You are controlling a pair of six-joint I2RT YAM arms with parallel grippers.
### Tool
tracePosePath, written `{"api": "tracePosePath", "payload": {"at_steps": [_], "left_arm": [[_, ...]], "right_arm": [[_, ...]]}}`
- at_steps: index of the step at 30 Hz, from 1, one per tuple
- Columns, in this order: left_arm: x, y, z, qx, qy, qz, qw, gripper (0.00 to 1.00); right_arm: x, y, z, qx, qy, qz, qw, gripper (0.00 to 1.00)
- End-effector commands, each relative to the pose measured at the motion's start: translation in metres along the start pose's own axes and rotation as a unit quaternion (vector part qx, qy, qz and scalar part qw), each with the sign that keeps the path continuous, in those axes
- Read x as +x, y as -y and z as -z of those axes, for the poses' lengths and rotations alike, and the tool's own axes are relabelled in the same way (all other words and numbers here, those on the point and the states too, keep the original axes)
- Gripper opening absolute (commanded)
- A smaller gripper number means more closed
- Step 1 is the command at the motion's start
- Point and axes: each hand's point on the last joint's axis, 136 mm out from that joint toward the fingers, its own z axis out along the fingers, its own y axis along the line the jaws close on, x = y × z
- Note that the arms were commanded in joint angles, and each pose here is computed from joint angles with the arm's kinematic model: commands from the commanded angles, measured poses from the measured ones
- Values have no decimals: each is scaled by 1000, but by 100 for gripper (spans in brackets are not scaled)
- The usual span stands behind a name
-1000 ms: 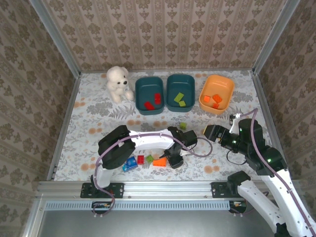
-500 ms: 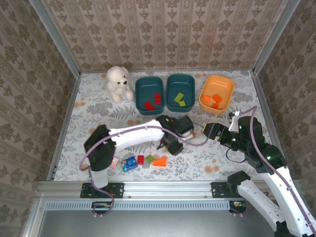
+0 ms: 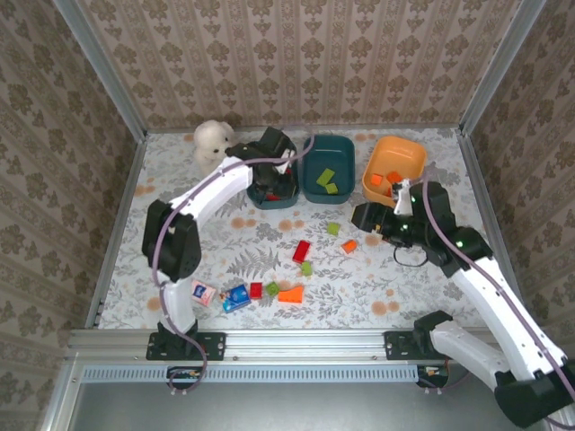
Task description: Sort the legos into containers by color
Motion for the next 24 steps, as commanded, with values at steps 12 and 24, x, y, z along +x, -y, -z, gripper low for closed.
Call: {"api": "tracePosePath", "payload": {"at_steps": [12,24], "left_arm": [[-64,-73,-73,-55,-3,105,993,25],[-45,-79,-98,-66,-42,115,990,33]], "right_arm": [[-34,-37,-35,-49,-29,24,998,82],[-31,-29,-42,-41,-30,10,999,82]]}}
